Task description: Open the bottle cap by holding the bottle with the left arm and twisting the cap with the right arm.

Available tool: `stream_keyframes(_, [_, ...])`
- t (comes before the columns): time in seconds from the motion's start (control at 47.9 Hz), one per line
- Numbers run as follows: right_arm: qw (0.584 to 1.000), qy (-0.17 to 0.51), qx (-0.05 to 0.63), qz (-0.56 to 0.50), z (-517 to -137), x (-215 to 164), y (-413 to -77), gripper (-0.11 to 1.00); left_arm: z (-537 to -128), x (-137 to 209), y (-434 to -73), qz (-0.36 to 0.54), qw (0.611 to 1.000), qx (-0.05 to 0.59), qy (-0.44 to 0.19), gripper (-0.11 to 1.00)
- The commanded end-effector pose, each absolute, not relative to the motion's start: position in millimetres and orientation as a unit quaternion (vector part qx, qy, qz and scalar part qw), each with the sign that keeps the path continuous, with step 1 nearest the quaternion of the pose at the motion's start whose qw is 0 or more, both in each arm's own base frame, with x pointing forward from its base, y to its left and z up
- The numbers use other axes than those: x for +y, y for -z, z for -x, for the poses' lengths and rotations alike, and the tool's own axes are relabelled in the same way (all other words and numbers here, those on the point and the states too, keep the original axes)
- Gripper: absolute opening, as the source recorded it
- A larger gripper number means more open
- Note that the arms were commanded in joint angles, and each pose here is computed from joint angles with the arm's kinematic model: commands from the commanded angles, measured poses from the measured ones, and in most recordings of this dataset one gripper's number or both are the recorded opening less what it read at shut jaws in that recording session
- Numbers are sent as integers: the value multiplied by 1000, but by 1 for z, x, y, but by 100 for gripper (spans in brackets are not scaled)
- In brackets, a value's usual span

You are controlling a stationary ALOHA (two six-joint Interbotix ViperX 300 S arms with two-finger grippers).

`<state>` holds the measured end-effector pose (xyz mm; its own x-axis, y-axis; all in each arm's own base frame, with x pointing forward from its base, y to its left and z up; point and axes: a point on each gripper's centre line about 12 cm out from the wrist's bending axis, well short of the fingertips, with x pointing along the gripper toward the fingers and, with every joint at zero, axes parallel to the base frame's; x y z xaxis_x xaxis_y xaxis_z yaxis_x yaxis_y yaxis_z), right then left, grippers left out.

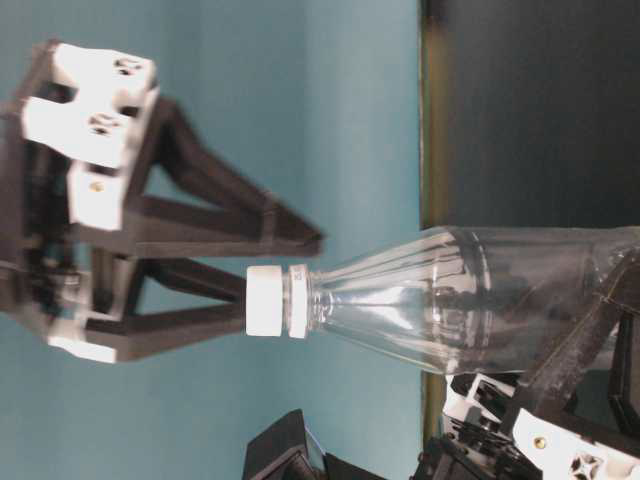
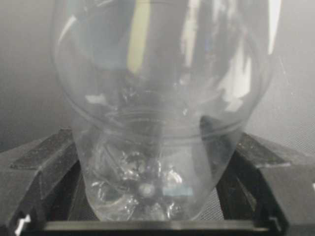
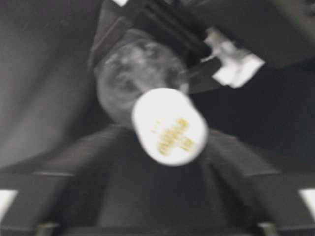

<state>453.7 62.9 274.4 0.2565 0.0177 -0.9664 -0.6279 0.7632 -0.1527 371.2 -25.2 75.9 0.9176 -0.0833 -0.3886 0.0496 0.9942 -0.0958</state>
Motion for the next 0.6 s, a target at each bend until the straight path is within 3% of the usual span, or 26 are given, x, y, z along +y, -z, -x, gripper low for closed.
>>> stream_keyframes(0.0, [756,-208,566,254,-451,71,-281,73,-372,-27,-76,46,978,202,36,81])
stream_keyframes(0.083, [760,-195,573,239,-447,69,-282,81,-373,-27,-76,45,977,205,36,81])
stream_keyframes(0.584, [842,-101,515,125,-404,52,-322,79,-373,-28,-74,44,974,221,35,81])
